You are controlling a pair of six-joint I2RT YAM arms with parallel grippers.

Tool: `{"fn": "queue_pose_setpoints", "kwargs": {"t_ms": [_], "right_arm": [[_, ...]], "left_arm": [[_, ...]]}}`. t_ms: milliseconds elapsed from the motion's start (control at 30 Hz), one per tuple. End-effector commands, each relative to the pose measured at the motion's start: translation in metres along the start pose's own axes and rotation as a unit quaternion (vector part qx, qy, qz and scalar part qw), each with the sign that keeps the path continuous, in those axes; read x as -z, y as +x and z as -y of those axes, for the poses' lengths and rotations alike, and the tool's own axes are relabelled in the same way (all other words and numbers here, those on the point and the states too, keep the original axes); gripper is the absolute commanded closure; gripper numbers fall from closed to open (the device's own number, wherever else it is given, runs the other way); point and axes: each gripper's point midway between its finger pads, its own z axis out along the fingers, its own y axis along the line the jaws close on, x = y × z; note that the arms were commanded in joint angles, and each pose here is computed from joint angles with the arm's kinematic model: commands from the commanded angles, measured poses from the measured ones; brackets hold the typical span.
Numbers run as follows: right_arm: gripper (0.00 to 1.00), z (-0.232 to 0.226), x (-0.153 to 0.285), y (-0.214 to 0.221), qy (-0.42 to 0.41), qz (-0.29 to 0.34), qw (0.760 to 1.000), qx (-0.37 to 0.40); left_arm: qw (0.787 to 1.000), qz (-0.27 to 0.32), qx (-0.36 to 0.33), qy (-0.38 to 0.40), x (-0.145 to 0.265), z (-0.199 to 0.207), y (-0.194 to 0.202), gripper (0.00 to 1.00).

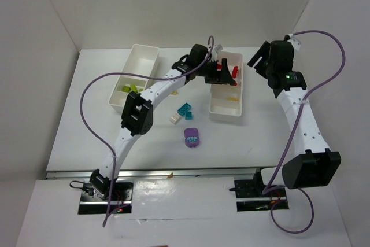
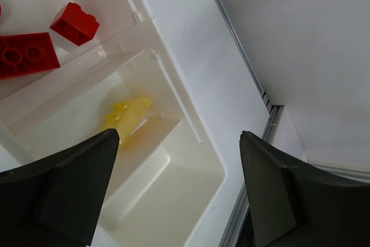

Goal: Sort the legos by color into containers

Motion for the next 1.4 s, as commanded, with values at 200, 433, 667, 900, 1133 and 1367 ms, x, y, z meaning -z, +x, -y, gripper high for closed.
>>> {"fn": "queue_pose_setpoints", "kwargs": {"t_ms": [200, 433, 667, 900, 1133, 1367], "right_arm": [[0.22, -0.032, -0.015, 0.009, -0.081, -0.041, 0.995, 0.030], [0.22, -0.116, -0.034, 0.100, -0.215, -0.133, 0.958, 0.136], [0.21, -0.195, -0.067, 0.188, -0.298, -0.215, 0.870, 0.329], [0.20, -0.255, -0.087, 0.243, -0.354, -0.216, 0.817, 0.401], [0.20, -0.291, -0.092, 0.281, -0.401, -0.206, 0.795, 0.405], [0.20, -0.286, -0.098, 0.313, -0.393, -0.218, 0.783, 0.429]], "left_arm": [[0.989, 0.081, -0.050, -0.116, 0.145, 0.008, -0.044, 0.00], [0.953, 0.097, -0.036, -0.285, 0.285, -0.033, -0.037, 0.00], [0.912, 0.105, 0.061, -0.391, 0.367, -0.067, -0.015, 0.03], [0.879, 0.176, 0.058, -0.440, 0.411, -0.068, -0.025, 0.06], [0.876, 0.180, 0.104, -0.435, 0.426, -0.083, -0.017, 0.08], [0.890, 0.154, 0.114, -0.414, 0.414, -0.090, -0.007, 0.10]]}}
